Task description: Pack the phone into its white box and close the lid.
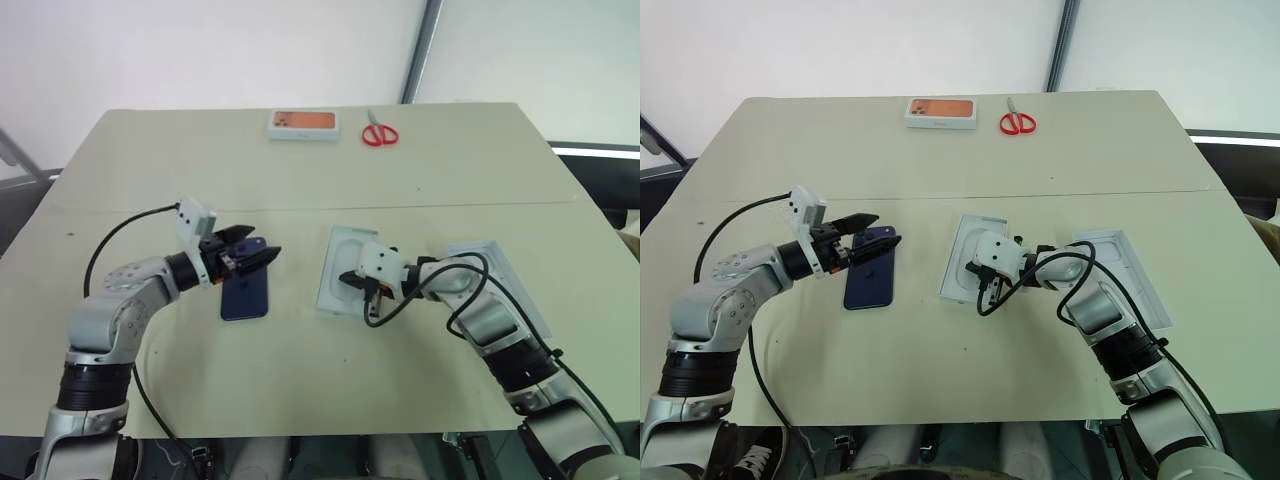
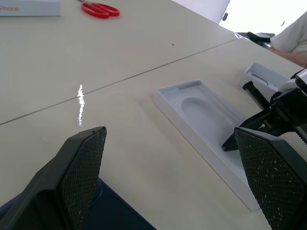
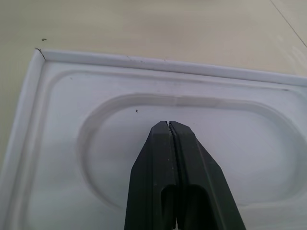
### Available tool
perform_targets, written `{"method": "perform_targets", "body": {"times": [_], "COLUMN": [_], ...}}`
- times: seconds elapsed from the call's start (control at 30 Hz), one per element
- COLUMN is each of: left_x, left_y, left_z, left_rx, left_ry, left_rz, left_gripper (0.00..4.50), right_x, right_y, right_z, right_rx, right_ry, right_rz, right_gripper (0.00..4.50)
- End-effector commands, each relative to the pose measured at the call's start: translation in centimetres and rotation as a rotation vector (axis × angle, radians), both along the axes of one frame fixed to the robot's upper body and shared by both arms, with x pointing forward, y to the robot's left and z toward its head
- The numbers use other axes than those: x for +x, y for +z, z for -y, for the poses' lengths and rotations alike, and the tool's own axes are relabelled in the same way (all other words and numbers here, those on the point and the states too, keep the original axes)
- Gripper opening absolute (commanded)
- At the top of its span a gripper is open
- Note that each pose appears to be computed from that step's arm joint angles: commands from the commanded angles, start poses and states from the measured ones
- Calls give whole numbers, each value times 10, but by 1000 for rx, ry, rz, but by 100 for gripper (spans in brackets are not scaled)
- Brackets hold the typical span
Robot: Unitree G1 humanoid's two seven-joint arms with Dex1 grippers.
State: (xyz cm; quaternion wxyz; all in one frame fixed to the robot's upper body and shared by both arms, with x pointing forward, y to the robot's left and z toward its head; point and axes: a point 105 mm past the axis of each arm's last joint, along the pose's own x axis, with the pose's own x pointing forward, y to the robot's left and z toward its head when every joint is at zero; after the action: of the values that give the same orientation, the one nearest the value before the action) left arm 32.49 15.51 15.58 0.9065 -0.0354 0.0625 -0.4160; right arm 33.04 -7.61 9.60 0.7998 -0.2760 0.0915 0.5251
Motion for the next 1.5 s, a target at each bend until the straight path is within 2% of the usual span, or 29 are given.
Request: {"method": "perform_targets", "body": {"times": [0.03, 0.27, 0.53, 0.7, 0.93, 1.1, 1.27, 1.4, 1.5], "left_x": [1, 2, 2, -2, -5, -7, -7, -9, -11], "left_y": [13, 11, 13, 12, 5, 3, -3, -6, -6], "left_z": [1, -3, -7, -6, -16, -19, -37, -74, -88], "left_rx": [-1, 3, -6, -7, -1, -8, 5, -82, -160], "left_ry": [-8, 2, 4, -12, 21, 40, 103, 192, 217], "left_rz": [55, 51, 56, 50, 25, 8, -66, -221, -295], "left_gripper": [450, 450, 450, 450, 450, 450, 450, 450, 450], "right_x": [6, 23, 30, 35, 47, 51, 49, 46, 45], "right_y": [36, 52, 25, 14, 27, 29, 49, 80, 89], "right_z": [1, 57, 102, 86, 56, 68, 73, 40, 13], "right_rx": [92, 28, -124, -116, -12, -53, -33, 93, 144], "right_ry": [-14, -149, -263, -234, -202, -224, -216, -173, -159], "right_rz": [79, 135, 134, 141, 180, 211, 250, 273, 274], "right_gripper": [3, 3, 3, 3, 3, 3, 3, 3, 3]}}
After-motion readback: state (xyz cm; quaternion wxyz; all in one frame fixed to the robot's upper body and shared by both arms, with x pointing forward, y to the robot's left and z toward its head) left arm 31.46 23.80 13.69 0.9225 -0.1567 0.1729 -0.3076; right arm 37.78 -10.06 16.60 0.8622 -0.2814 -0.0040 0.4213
